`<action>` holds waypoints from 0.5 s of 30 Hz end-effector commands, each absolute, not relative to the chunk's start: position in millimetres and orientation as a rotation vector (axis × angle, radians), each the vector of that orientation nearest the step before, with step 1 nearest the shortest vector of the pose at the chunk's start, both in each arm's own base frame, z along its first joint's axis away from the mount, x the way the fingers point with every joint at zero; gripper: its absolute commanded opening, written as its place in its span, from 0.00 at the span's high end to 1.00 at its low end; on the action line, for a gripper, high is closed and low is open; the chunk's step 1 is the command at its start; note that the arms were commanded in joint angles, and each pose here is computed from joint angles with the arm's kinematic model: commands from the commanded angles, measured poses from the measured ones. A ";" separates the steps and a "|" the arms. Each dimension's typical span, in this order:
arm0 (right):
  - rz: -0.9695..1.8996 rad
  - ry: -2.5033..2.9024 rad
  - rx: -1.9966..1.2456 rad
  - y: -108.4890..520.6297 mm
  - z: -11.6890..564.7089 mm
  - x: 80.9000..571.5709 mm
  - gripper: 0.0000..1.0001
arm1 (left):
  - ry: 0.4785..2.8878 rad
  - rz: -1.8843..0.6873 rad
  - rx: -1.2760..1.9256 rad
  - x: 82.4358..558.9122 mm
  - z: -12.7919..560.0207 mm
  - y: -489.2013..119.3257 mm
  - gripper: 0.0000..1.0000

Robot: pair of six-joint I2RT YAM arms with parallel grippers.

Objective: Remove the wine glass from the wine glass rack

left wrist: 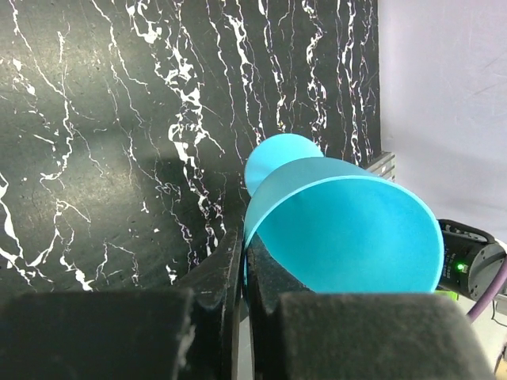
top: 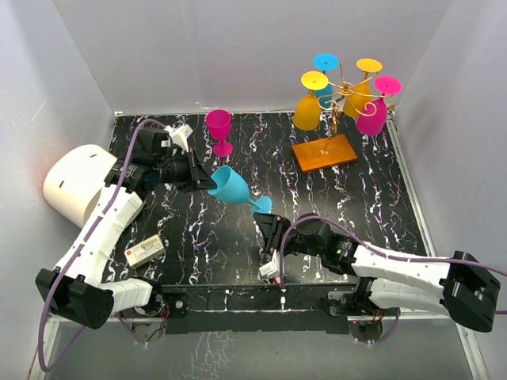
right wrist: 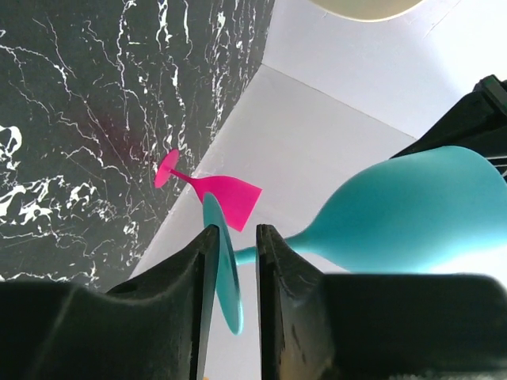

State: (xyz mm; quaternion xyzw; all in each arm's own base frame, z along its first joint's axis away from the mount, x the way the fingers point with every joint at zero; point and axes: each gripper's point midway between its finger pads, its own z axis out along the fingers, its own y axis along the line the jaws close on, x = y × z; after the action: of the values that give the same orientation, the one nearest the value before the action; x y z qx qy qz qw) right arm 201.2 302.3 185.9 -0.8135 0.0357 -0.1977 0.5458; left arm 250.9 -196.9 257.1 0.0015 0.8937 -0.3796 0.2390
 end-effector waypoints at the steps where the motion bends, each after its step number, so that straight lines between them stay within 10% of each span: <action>1: -0.459 0.128 -1.843 308.2 204.6 204.6 0.74 | 2.387 -0.998 0.033 253.2 281.2 -192.7 1.00; 3: -0.421 0.187 -1.833 306.2 200.7 205.3 0.64 | 2.380 -0.869 0.004 259.7 283.1 -177.8 1.00; 4: -0.392 0.220 -1.813 305.1 199.5 204.4 0.18 | 2.374 -0.788 -0.012 264.1 283.9 -167.9 1.00; 5: -0.361 0.249 -1.789 304.5 199.5 202.7 0.04 | 2.369 -0.703 -0.037 267.6 284.5 -157.0 1.00; 15: 0.009 0.710 -1.398 299.7 215.4 209.5 0.02 | 2.254 -0.188 -0.212 285.5 288.0 -79.1 1.00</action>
State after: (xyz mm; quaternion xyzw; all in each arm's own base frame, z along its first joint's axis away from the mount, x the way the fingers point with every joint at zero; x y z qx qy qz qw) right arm 199.2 294.4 171.1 -0.7594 0.2043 -0.0819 0.6123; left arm 284.5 -110.1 285.9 -0.0640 0.9079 -0.1473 0.3871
